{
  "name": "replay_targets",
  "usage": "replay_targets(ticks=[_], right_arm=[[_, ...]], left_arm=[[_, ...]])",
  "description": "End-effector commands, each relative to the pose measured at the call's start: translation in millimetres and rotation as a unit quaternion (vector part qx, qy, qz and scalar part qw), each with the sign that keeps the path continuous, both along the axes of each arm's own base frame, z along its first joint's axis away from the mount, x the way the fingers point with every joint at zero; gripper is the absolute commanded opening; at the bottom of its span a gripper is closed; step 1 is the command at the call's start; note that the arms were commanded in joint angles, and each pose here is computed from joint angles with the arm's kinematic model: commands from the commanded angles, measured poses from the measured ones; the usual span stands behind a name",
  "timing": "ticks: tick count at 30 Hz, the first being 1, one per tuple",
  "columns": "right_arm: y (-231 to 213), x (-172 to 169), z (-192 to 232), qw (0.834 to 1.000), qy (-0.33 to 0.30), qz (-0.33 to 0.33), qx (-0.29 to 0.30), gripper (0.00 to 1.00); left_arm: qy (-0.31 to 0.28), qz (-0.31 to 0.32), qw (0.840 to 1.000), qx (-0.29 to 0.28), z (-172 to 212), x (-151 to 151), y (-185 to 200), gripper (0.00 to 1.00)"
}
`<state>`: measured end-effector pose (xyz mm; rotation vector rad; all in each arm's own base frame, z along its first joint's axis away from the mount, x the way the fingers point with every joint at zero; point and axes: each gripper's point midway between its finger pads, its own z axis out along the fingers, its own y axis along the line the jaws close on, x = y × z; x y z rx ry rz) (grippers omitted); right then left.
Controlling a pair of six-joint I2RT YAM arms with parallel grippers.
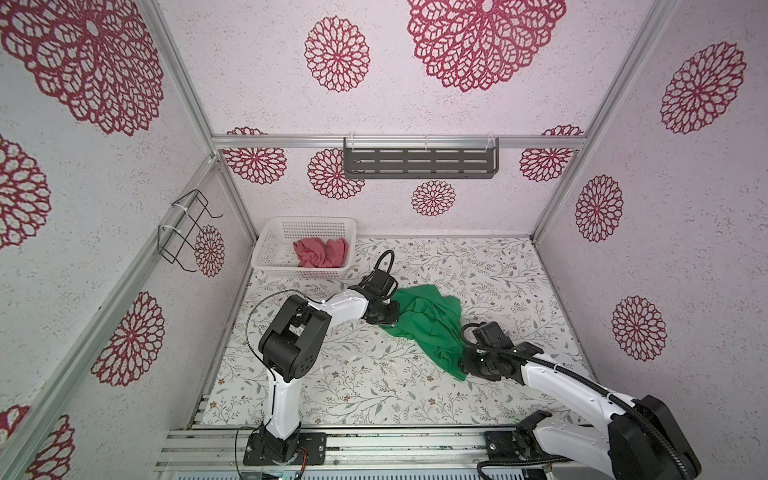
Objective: Fold and stack the tank tops
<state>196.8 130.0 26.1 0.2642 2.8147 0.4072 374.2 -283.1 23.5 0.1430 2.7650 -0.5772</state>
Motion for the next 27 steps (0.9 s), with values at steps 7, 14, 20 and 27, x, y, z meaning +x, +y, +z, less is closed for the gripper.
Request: replay_targets(ticks=[7, 14, 20, 27], right_arm=[[-1.5, 0.8, 6.7, 0.999, 0.006, -0.033, -0.011, 0.00], [-30.3, 8.5, 35.1, 0.997, -0.018, -0.044, -0.059, 0.00], [-52.4, 14.0, 46.0, 0.994, -0.033, -0.069, -0.073, 0.00], [-59.2, 20.3, 35.9, 0.993, -0.028, -0.069, -0.091, 0.00]], left_arm=[[-0.077, -0.009, 0.997, -0.003, 75.6, 8.6, 2.5, 0.00], [-0.083, -0.020, 0.996, -0.002, 97.4, -16.2, 4.6, 0.00], [-0.046, -0.029, 0.999, -0.006, 84.6, -75.8, 0.5, 0.00], [-0.019, -0.061, 0.998, -0.001, 59.0, -128.8, -9.4, 0.34]])
